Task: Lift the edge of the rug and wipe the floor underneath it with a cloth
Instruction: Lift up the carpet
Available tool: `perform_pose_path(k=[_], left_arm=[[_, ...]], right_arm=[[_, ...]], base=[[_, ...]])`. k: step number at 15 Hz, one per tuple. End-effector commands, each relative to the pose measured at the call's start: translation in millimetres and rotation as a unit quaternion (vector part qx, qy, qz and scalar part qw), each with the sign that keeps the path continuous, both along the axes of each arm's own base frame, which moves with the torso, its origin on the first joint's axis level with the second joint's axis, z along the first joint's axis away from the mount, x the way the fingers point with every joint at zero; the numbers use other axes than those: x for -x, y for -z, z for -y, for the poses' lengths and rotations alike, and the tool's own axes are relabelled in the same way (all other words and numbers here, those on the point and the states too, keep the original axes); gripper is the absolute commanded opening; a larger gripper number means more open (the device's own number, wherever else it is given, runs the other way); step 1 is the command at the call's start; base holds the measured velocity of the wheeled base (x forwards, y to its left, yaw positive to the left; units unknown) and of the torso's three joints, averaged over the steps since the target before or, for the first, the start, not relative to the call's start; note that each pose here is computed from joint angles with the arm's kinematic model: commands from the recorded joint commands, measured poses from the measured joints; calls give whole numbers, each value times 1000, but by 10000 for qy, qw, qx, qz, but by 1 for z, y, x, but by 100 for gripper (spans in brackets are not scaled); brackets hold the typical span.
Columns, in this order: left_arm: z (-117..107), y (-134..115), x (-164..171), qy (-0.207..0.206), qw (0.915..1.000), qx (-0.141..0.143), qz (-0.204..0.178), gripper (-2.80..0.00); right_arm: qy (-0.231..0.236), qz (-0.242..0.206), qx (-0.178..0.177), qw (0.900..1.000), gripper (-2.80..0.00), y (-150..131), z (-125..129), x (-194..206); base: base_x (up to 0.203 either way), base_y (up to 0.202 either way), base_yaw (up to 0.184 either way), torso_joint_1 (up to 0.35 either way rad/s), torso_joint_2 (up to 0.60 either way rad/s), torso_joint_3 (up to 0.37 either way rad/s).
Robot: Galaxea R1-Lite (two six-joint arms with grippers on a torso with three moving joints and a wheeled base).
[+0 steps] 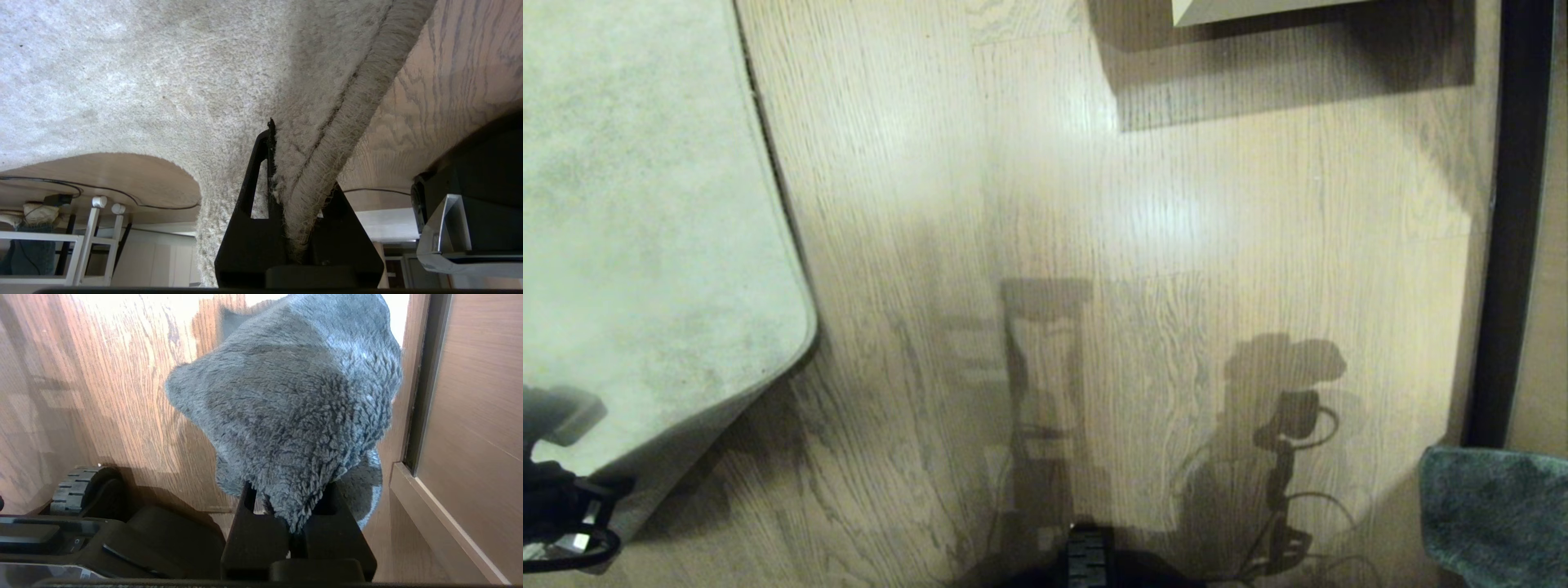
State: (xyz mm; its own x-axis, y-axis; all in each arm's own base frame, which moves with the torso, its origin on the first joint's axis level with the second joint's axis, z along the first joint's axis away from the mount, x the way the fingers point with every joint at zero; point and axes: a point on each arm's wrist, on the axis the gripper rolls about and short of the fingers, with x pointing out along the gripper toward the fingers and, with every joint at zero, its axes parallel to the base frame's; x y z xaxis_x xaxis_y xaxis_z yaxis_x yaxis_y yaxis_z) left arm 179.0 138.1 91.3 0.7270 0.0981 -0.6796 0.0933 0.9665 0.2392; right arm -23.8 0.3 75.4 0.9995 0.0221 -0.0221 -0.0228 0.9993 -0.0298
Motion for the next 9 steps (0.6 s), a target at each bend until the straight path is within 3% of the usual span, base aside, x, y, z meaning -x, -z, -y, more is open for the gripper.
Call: perform_pose_path(k=[1,9], left_arm=[[1,-1,1,18,10000,-27,23,-280],[2,-8,3,7,9998,-123,144,-280]], right_arm=[[-5,-10,5,10000,-280,0,0,0],[-5,3,10,10000,-280,0,0,0]], base=[[0,0,0,0,0,0],[0,0,0,0,0,0]])
